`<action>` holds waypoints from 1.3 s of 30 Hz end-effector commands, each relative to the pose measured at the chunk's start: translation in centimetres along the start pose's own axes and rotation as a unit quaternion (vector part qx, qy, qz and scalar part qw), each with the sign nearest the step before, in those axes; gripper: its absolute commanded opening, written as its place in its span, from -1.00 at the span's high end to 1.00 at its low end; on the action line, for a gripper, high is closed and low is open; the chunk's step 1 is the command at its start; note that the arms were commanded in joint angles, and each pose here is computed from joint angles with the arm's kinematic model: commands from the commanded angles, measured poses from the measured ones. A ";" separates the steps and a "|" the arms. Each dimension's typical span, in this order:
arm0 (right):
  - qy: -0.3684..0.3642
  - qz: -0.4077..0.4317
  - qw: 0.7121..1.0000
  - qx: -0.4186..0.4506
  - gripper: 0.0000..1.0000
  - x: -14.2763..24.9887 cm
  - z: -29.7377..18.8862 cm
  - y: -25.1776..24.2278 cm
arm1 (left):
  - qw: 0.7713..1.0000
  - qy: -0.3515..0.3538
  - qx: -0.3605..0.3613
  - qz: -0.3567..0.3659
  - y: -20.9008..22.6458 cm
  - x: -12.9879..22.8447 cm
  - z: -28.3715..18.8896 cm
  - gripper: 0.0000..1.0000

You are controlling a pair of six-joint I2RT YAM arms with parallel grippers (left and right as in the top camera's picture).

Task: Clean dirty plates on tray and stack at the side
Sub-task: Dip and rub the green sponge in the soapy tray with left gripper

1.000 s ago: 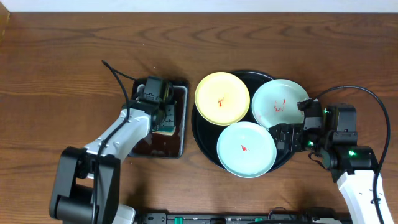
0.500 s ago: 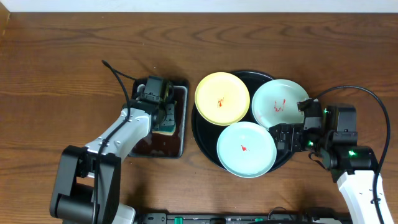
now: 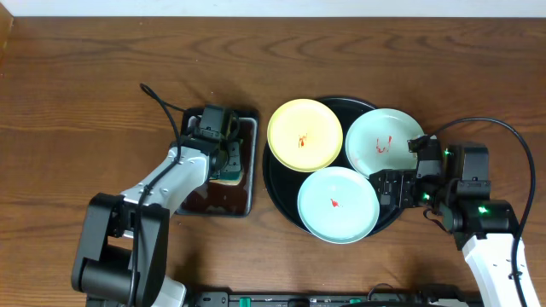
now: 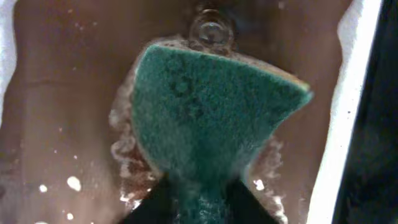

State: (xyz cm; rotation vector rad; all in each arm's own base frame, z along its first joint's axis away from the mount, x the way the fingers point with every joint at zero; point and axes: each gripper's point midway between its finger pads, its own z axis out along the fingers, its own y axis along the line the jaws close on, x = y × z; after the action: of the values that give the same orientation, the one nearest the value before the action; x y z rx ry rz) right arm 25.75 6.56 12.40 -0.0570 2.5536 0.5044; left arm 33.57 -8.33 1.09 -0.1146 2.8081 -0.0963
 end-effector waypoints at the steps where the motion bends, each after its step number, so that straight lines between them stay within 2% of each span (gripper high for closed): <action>1: -0.007 -0.003 1.000 -0.007 -0.98 -0.6 -0.3 0.6 | 1.000 0.017 -0.010 0.004 0.2 0.9 0.8 0.74; 3: -0.007 -0.003 1.000 -0.007 -0.99 -0.6 -0.3 0.6 | 1.000 0.013 -0.008 0.004 0.2 0.7 0.5 0.85; 13: -0.006 -0.003 1.000 -0.007 -0.99 -0.6 -0.3 0.6 | 0.999 -0.043 0.011 -0.002 -0.2 -1.4 -3.9 0.86; 17: -0.006 -0.003 1.000 -0.007 -0.99 -0.6 -0.3 0.6 | 0.998 -0.057 0.039 -0.006 -0.8 -1.9 -5.2 0.85; 35: -0.006 -0.003 1.000 -0.007 -0.99 -0.6 -0.3 0.6 | 0.999 0.038 0.018 -0.019 -0.2 1.5 0.3 0.85; 39: -0.006 -0.003 1.000 -0.007 -0.99 -0.6 -0.3 0.6 | 0.997 0.062 0.043 -0.036 -1.1 2.4 0.9 0.85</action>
State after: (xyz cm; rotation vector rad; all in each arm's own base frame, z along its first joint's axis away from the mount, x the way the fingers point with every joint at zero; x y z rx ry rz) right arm 25.75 6.56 12.40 -0.0570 2.5536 0.5044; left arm 32.61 -8.97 0.98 -0.1494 2.8528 -0.1831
